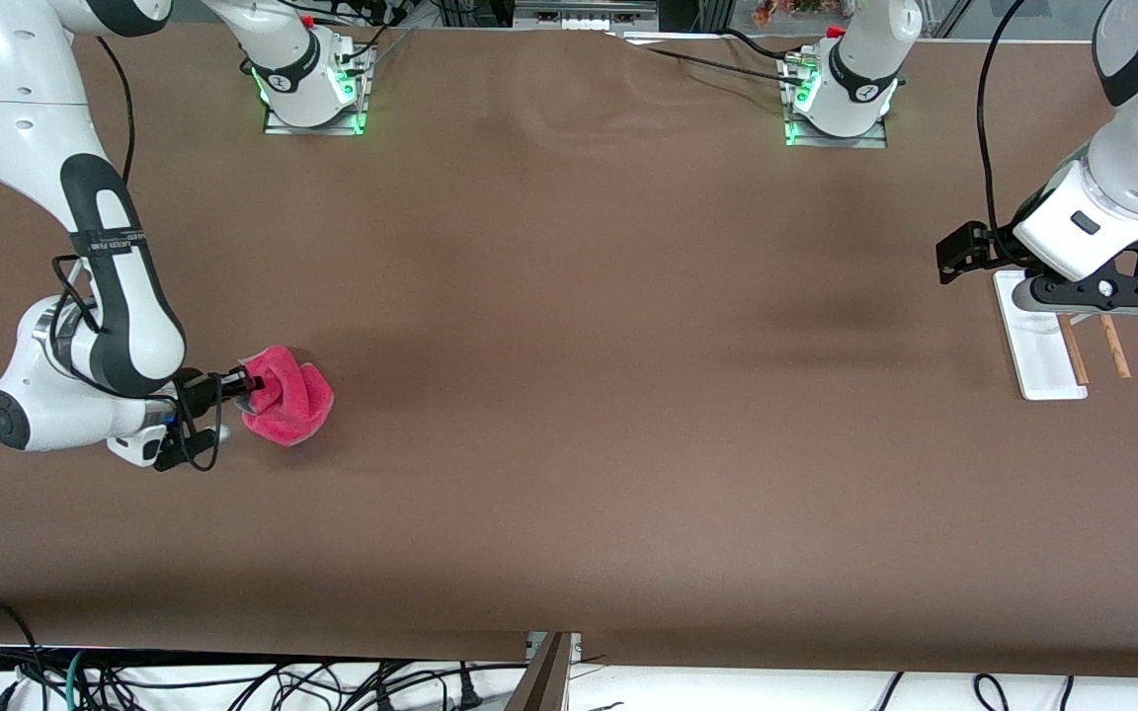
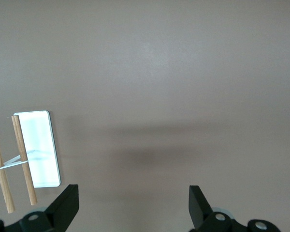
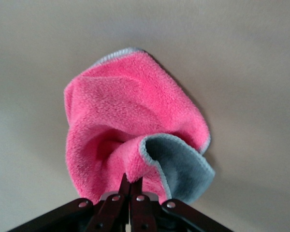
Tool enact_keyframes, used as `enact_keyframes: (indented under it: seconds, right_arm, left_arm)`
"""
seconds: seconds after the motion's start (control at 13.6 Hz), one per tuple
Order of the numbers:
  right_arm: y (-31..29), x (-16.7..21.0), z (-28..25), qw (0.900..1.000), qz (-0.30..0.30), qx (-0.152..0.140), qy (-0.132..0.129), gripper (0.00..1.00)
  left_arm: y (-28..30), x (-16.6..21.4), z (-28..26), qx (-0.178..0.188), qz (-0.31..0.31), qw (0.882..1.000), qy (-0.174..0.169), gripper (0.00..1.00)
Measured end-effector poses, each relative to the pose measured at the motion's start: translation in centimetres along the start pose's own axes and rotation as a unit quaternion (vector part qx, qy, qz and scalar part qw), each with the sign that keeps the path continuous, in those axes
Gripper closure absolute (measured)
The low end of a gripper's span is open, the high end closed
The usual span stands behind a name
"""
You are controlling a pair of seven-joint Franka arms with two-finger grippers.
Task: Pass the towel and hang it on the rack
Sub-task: 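Close the right gripper on the pink towel's edge, then lift the towel with the right gripper and carry it toward the table middle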
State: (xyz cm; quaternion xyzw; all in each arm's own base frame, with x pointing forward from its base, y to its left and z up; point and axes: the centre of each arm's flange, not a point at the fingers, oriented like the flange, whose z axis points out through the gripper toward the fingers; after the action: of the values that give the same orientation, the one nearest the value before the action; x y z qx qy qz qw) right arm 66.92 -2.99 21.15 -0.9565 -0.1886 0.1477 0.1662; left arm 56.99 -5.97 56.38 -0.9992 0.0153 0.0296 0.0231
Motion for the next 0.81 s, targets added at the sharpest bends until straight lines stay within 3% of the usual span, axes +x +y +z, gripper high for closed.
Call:
enact_keyframes:
  seconds: [0.51,0.81]
  right_arm:
    - [-3.9,0.5,-9.2,0.999,-0.030,-0.013,0.025,0.98]
    - [-9.1,1.5,-14.3,0.998,-0.042,-0.051,0.022,0.98]
  left_arm:
    - [0.0,0.0,0.0,0.000,0.000,1.000,0.000,0.00]
    - [0.0,0.0,0.0,0.000,0.000,1.000,0.000,0.00]
